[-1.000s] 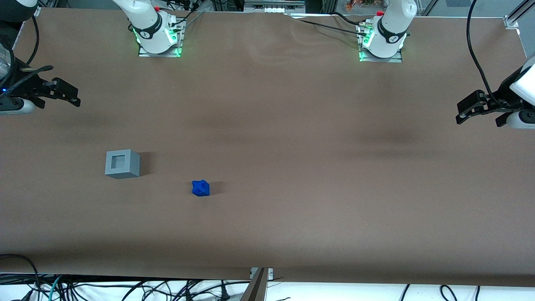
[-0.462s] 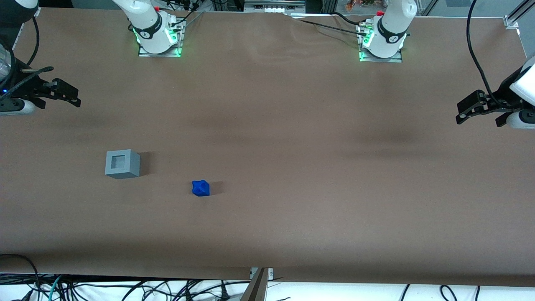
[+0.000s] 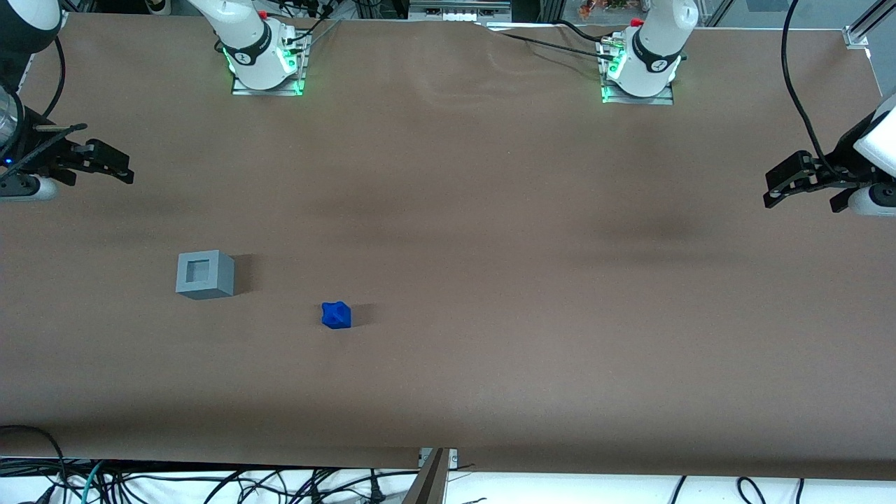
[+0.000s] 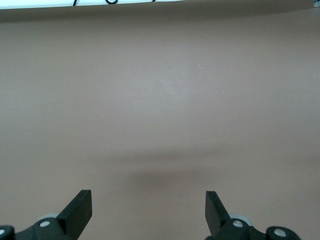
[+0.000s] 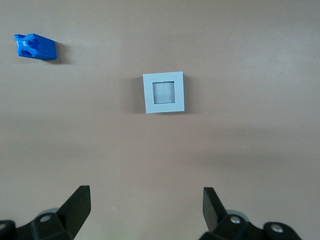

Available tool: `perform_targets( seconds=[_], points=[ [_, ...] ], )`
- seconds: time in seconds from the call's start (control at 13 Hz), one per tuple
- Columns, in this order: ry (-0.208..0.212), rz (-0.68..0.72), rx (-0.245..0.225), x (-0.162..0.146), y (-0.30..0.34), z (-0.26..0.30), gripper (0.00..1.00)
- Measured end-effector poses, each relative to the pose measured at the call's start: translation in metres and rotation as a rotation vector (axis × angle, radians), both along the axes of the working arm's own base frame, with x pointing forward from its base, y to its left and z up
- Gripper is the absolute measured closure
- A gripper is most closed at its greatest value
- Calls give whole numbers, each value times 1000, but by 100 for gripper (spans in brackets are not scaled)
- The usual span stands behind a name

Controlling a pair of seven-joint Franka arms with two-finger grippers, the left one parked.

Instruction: Insert blue part into gray base with right arm

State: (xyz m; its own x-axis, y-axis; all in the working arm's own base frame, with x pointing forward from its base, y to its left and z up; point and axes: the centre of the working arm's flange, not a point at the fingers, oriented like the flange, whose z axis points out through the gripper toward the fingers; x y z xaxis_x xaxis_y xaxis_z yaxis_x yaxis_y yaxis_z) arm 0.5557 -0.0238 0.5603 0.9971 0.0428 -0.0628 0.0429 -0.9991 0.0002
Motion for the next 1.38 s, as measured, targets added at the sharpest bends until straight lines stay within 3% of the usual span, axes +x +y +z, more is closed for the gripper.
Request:
perform_targets(
  seconds=[0.77, 1.08, 1.38],
  points=[
    [2, -2, 0, 1, -1, -1, 0],
    [48, 6, 4, 10, 3, -26, 0],
    [73, 116, 5, 23, 82, -57, 0]
  ],
)
